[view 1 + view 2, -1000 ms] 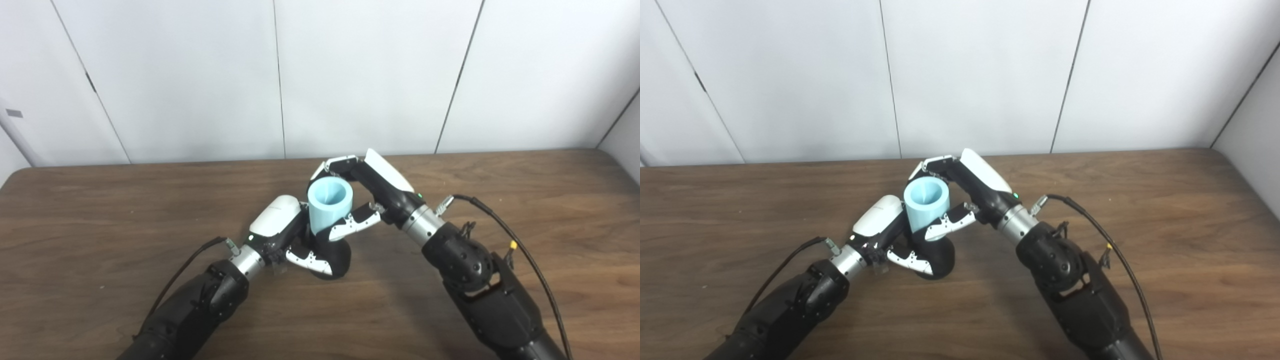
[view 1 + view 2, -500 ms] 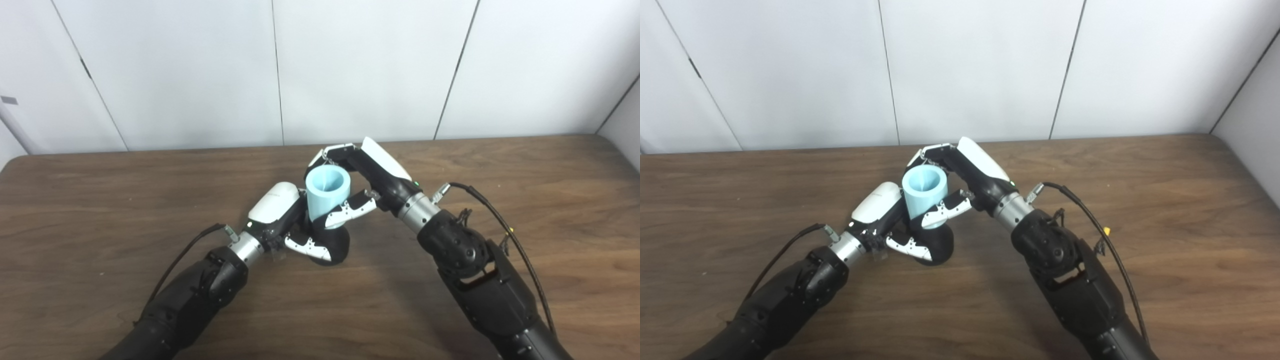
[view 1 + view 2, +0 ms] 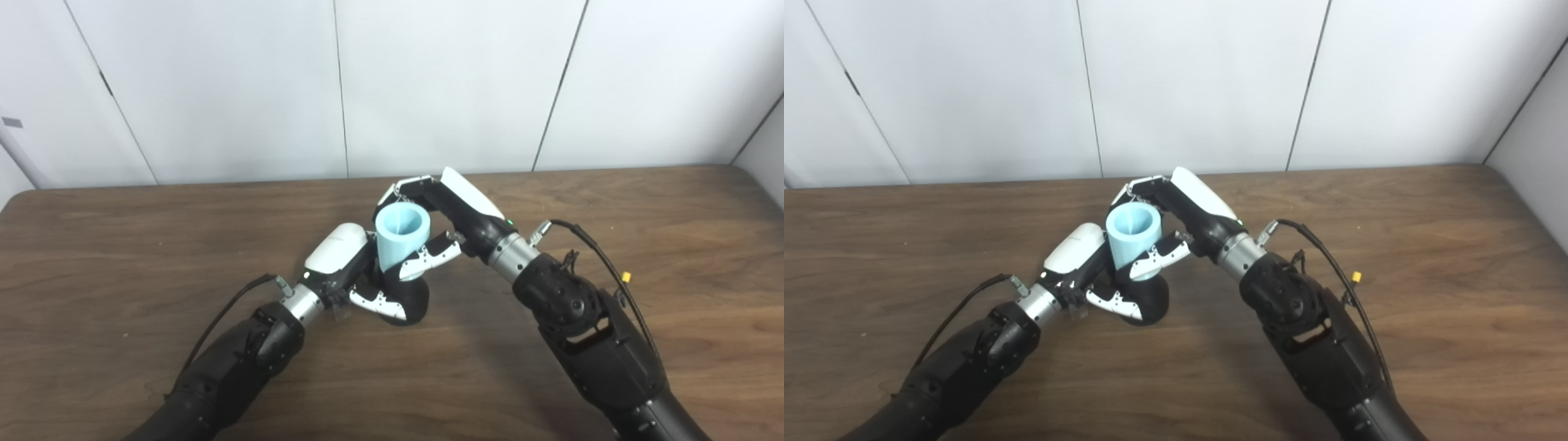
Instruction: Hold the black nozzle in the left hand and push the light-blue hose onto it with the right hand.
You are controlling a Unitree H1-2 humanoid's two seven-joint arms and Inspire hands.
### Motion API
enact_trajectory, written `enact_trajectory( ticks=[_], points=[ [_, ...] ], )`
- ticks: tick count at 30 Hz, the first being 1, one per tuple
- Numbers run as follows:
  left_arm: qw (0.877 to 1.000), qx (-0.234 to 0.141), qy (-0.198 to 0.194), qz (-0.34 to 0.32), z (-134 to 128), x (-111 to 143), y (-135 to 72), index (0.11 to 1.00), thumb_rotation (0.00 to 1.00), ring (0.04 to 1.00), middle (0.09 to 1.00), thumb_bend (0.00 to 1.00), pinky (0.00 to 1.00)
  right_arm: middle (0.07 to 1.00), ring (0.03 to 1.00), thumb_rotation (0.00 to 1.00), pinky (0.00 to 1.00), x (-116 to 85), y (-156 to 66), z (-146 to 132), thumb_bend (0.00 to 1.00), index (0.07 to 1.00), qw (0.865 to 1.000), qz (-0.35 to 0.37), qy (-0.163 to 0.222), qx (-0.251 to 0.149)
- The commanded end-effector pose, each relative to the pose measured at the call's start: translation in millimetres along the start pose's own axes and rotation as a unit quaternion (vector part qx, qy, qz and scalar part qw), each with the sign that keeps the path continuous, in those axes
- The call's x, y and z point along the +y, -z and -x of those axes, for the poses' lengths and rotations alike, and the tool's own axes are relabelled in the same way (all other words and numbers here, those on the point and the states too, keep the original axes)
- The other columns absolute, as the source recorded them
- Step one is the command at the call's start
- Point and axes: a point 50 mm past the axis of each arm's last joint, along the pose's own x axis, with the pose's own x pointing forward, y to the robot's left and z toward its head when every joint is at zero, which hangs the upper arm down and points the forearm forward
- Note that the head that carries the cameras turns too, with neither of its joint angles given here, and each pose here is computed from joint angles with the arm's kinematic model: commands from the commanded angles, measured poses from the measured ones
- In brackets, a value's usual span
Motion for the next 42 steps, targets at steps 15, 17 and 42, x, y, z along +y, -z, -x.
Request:
enact_trajectory(
  ticks=[15,17,42],
  points=[
    [0.989,0.062,0.127,0.030,61,-88,6,0.529,0.00,0.362,0.442,0.50,0.28,0.973,0.892,0.22,0.68,-9,-5,12,0.90,0.978,0.995,0.070,-0.058,0.050],
    [0.990,0.061,0.126,0.026,61,-88,6,0.526,0.00,0.360,0.440,0.50,0.27,0.976,0.883,0.20,0.66,-13,-7,10,0.92,0.982,0.995,0.071,-0.044,0.047],
    [0.990,0.063,0.127,0.023,60,-86,9,0.525,0.00,0.363,0.438,0.50,0.28,1.000,1.000,0.30,0.92,-71,-14,5,1.00,1.000,0.998,0.046,0.028,0.030]
  ],
)
